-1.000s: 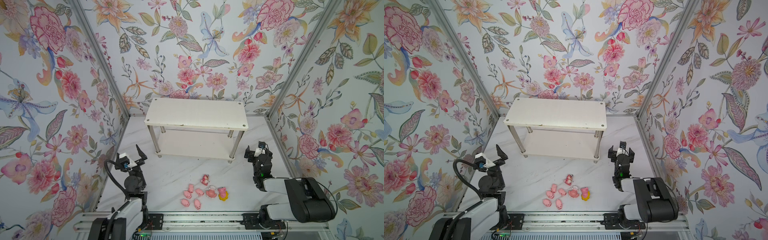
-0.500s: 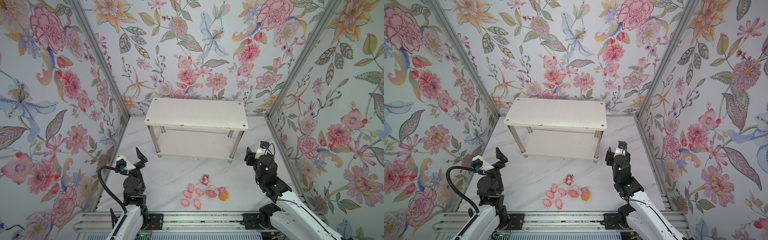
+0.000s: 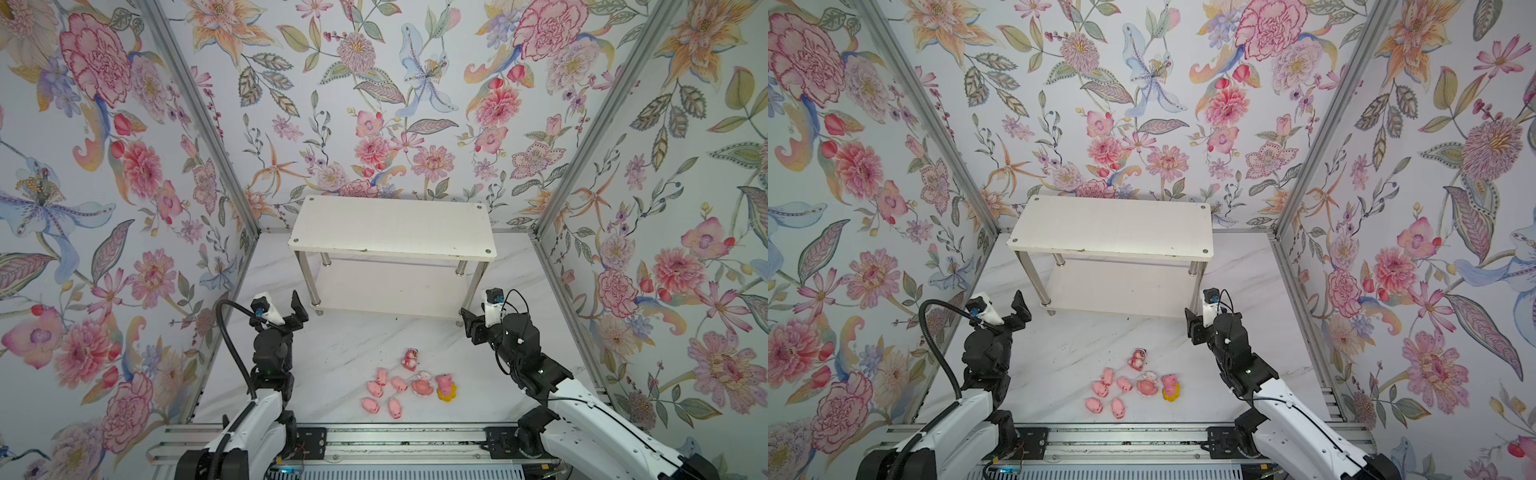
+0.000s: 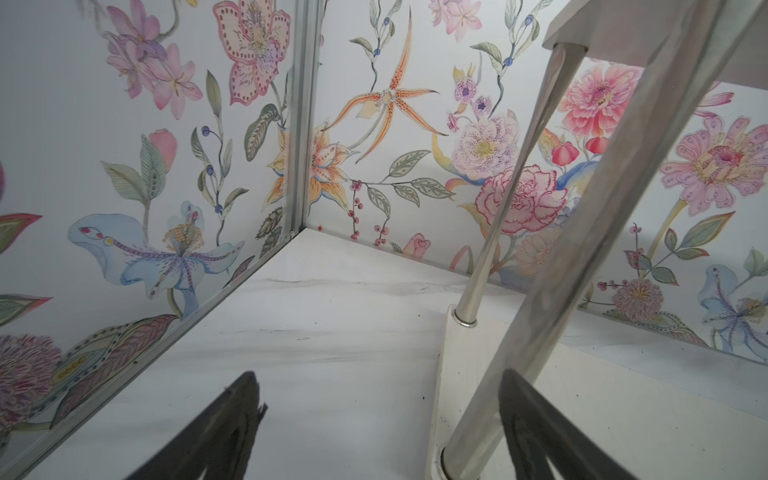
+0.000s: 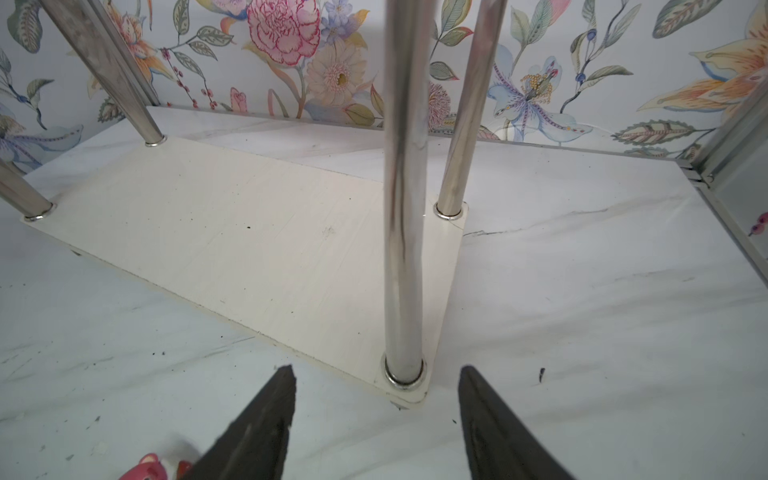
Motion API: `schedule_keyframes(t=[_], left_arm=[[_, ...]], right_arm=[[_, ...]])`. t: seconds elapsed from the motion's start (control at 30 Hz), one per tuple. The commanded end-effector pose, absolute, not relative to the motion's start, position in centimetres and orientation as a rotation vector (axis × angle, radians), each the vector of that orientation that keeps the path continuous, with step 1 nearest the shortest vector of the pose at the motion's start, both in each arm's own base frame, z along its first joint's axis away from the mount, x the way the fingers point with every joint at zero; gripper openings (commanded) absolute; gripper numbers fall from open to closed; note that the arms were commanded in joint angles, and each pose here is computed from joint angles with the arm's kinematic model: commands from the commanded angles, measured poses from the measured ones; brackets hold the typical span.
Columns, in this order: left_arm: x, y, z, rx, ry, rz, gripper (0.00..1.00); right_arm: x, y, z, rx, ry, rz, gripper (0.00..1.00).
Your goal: Place and organize the plastic toys onto the shelf
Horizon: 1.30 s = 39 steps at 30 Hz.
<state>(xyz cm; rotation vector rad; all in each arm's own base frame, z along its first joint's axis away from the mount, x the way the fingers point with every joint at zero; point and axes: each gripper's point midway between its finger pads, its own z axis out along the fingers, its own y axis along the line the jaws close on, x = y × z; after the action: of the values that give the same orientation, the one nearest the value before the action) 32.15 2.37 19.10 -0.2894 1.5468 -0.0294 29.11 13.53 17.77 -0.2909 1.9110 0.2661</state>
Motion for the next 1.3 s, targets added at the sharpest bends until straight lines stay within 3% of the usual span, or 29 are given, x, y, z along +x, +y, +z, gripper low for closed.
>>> schedule_keyframes(t=[0.0, 0.33, 0.43, 0.67, 0.77, 0.93, 1.13, 1.27], left_arm=[[34.2, 0.5, 21.3, -0.212, 1.508, -0.138, 0.9], [38.9, -4.0, 22.2, -0.098, 1.501, -0.358, 0.72], [39.4, -6.1, 22.2, -0.065, 1.505, -0.396, 0.71], [40.9, -11.3, 22.1, 0.031, 1.524, -0.478, 0.7], [41.7, -12.8, 22.1, 0.062, 1.531, -0.509, 0.7], [41.0, -12.9, 22.9, 0.066, 1.514, -0.515, 0.68], [37.9, -11.2, 20.9, 0.076, 1.636, -0.389, 0.68], [35.0, -10.1, 18.0, 0.076, 1.736, -0.324, 0.68]], right_arm=[[31.4, 14.1, 22.7, -0.271, 1.766, 0.288, 0.59], [36.3, 10.3, 24.4, -0.119, 1.722, 0.379, 0.47], [37.7, 8.1, 24.3, -0.045, 1.733, 0.353, 0.46], [40.4, 2.4, 24.0, 0.148, 1.747, 0.321, 0.48], [40.4, 1.2, 24.2, 0.184, 1.75, 0.306, 0.56], [37.7, 0.9, 23.6, 0.231, 1.84, 0.204, 0.65], [30.6, 2.4, 21.9, 0.157, 1.959, -0.059, 0.71], [26.8, 4.6, 20.1, 0.136, 2.029, 0.027, 0.69]])
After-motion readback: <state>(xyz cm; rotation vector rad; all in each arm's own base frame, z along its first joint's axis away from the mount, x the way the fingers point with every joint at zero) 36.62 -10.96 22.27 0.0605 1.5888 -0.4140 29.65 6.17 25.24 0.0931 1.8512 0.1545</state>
